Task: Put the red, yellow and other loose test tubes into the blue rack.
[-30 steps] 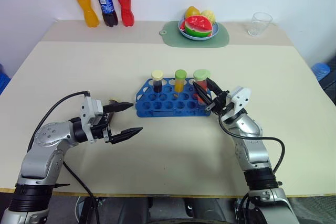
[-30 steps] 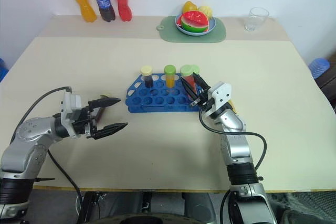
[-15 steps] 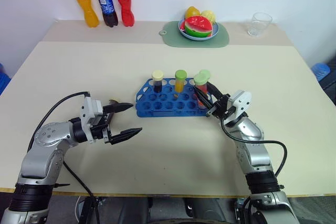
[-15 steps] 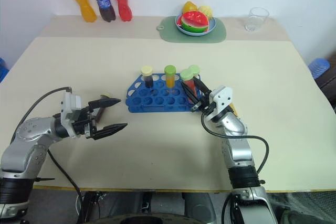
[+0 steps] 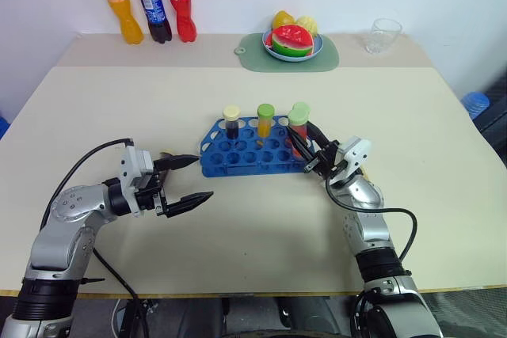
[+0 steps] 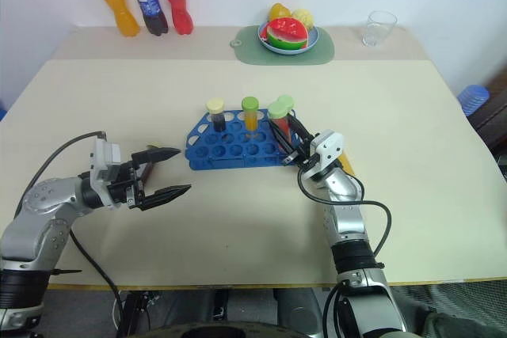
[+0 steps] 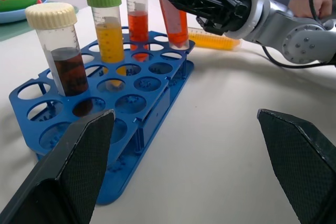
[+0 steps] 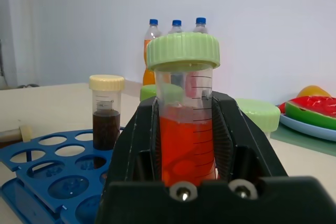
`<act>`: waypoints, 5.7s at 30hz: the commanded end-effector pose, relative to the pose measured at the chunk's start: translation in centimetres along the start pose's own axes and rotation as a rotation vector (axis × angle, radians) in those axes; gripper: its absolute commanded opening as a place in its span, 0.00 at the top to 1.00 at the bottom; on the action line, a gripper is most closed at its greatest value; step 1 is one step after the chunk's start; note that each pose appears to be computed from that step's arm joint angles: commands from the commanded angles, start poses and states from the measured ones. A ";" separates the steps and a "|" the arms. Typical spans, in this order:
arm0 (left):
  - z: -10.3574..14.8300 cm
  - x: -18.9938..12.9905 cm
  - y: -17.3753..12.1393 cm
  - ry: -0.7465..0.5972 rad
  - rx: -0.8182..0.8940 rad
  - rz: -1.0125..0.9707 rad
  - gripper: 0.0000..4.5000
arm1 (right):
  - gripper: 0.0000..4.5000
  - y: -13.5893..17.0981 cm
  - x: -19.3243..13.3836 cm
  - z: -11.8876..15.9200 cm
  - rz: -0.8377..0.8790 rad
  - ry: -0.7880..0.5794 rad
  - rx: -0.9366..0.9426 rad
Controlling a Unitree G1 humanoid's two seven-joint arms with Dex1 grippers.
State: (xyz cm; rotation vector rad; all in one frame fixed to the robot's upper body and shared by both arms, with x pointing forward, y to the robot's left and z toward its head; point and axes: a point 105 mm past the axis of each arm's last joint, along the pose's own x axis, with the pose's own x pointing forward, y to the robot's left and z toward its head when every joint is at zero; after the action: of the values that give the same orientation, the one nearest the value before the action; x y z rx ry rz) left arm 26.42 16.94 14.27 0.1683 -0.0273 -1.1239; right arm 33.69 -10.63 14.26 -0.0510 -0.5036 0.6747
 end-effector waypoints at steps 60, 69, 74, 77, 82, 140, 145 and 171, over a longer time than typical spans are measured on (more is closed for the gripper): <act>0.0 0.9 -0.9 -0.060 0.009 0.040 0.00 | 0.33 -12.2 -8.7 -2.1 -0.121 1.342 0.140; -0.1 0.9 -0.8 -0.059 0.005 0.042 0.00 | 0.75 -11.6 -8.9 -0.2 0.037 1.314 -0.030; -0.1 1.1 -0.5 -0.062 0.003 0.031 0.00 | 0.75 -5.6 -8.4 4.1 0.444 0.985 -0.012; -0.2 1.4 -0.4 -0.060 0.000 0.018 0.00 | 0.75 -1.5 -7.2 7.4 0.592 0.684 0.071; -0.1 1.6 0.2 -0.074 -0.009 0.018 0.00 | 0.75 1.5 -2.5 9.7 0.564 0.324 0.172; 2.5 -1.2 3.7 -0.204 -0.123 0.357 0.00 | 0.01 4.6 3.4 1.2 0.255 0.024 -0.092; 3.2 -2.3 6.1 -0.095 -0.130 0.642 0.00 | 0.01 3.3 1.0 1.8 0.372 0.108 -0.205; 0.9 -1.0 9.5 0.640 -0.810 0.745 0.00 | 0.01 1.4 -4.7 5.9 0.674 0.298 -0.235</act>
State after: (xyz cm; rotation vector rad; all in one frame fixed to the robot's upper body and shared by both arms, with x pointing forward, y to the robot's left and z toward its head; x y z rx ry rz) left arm 34.24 22.13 15.70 -0.2111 0.8593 -0.2239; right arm 27.23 -12.92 15.78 -0.5276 -0.2208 1.2466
